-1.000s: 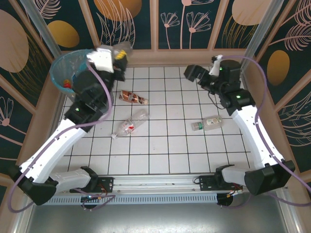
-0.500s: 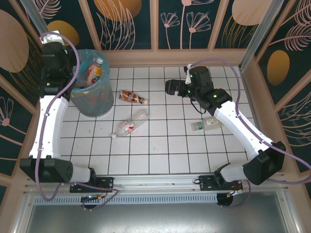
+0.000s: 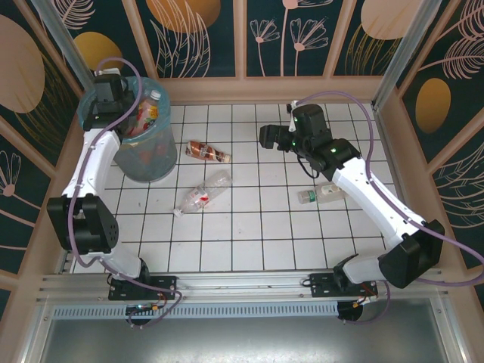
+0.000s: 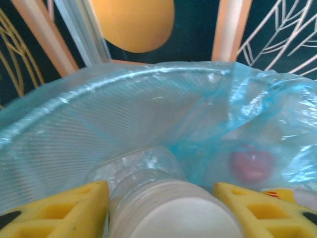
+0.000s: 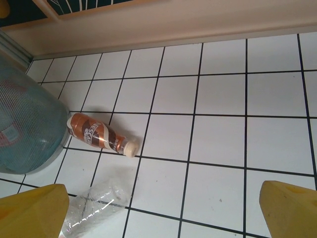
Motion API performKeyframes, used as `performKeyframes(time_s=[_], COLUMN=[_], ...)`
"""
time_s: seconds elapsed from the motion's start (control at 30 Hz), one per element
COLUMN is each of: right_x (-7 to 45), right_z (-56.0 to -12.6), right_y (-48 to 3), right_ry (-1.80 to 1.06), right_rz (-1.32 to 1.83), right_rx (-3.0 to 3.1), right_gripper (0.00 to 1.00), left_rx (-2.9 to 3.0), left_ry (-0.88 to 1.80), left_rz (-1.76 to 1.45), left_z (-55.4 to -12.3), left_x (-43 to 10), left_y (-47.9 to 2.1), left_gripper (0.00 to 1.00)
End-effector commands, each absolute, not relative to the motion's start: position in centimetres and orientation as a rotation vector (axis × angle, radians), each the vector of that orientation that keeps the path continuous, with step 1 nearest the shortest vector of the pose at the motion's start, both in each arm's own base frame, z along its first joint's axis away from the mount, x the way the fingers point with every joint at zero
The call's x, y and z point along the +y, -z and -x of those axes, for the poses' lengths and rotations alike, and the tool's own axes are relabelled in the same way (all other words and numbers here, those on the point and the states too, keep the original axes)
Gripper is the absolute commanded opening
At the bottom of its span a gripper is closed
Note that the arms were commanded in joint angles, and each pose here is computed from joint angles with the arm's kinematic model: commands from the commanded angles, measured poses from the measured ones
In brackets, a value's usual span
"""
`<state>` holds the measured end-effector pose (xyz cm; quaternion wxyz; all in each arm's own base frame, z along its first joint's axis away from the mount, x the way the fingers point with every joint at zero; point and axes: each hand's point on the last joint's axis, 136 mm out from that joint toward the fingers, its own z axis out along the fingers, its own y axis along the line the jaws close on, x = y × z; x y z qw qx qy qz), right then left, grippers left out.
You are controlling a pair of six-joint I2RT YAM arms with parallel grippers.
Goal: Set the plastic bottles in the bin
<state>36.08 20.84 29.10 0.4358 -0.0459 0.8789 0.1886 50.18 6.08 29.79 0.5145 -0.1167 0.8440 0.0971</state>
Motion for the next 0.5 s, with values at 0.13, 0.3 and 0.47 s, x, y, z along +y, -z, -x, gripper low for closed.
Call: performKeyframes(time_s=[0.13, 0.3, 0.47], right_x=[20.8, 20.7, 20.7], right_z=[-36.2, -36.1, -36.1], right_y=[-29.0, -28.8, -28.6], right_ry=[-0.444, -0.438, -0.443], right_rz=[0.123, 0.122, 0.120], right_rx=[2.168, 2.171, 2.168], right_gripper=[0.99, 0.99, 0.99], left_rx=[2.035, 2.028, 2.014], left_ry=[-0.017, 0.159, 0.339], left_rz=[0.265, 0.238, 0.176], left_z=[-51.2, -50.7, -49.6], left_x=[3.6, 1.2, -1.4], left_y=[-29.1, -30.5, -32.1], left_gripper=[0.67, 0.69, 0.71])
